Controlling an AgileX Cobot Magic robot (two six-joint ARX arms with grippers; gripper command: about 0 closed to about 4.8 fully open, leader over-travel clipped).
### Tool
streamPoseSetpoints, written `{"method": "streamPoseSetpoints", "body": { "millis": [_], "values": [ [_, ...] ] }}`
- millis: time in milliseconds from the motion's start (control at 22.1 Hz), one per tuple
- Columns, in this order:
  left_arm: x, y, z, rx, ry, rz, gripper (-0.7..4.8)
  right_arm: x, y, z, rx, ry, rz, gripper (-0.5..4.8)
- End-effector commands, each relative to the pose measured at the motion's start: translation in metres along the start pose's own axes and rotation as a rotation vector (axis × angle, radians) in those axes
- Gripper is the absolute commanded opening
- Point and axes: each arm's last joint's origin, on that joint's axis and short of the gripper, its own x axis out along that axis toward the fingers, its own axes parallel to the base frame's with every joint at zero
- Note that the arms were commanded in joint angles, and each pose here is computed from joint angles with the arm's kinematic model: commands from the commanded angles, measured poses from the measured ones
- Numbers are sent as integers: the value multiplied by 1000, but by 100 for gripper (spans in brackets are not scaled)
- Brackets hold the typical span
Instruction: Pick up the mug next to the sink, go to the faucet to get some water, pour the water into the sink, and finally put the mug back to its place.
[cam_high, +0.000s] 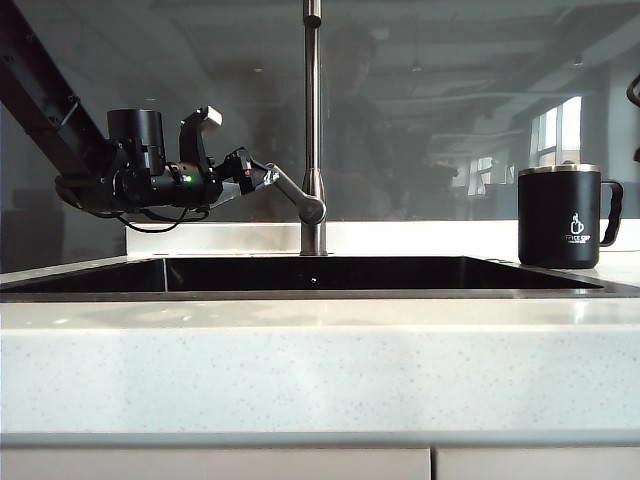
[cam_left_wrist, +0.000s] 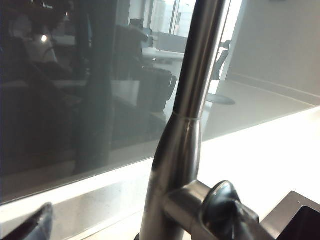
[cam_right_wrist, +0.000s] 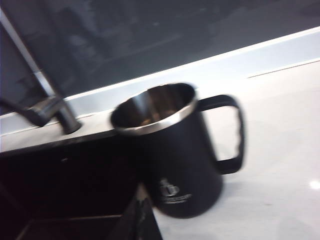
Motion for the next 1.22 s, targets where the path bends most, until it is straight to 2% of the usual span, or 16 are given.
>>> {"method": "streamPoseSetpoints", "body": {
  "millis": [45, 587, 723, 813, 1039, 1220],
  "values": [
    [0, 1, 1, -1, 2, 9, 458, 1, 1, 2, 0, -10, 30, -6],
    [0, 1, 1, -2, 3, 10, 458, 0, 0, 3, -3, -19, 17, -7],
    [0, 1, 1, -2, 3, 10, 458, 0, 3, 3, -3, 3, 78, -7],
    [0, 1, 1, -2, 3, 9, 458, -3, 4, 4, 0, 12, 79, -7],
    [0, 1, 1, -2, 3, 9, 458, -24, 13, 8, 31, 95, 57, -7],
    [0, 1, 0, -6, 9, 11, 458, -42, 17, 2, 21, 97, 26, -7]
  ]
}}
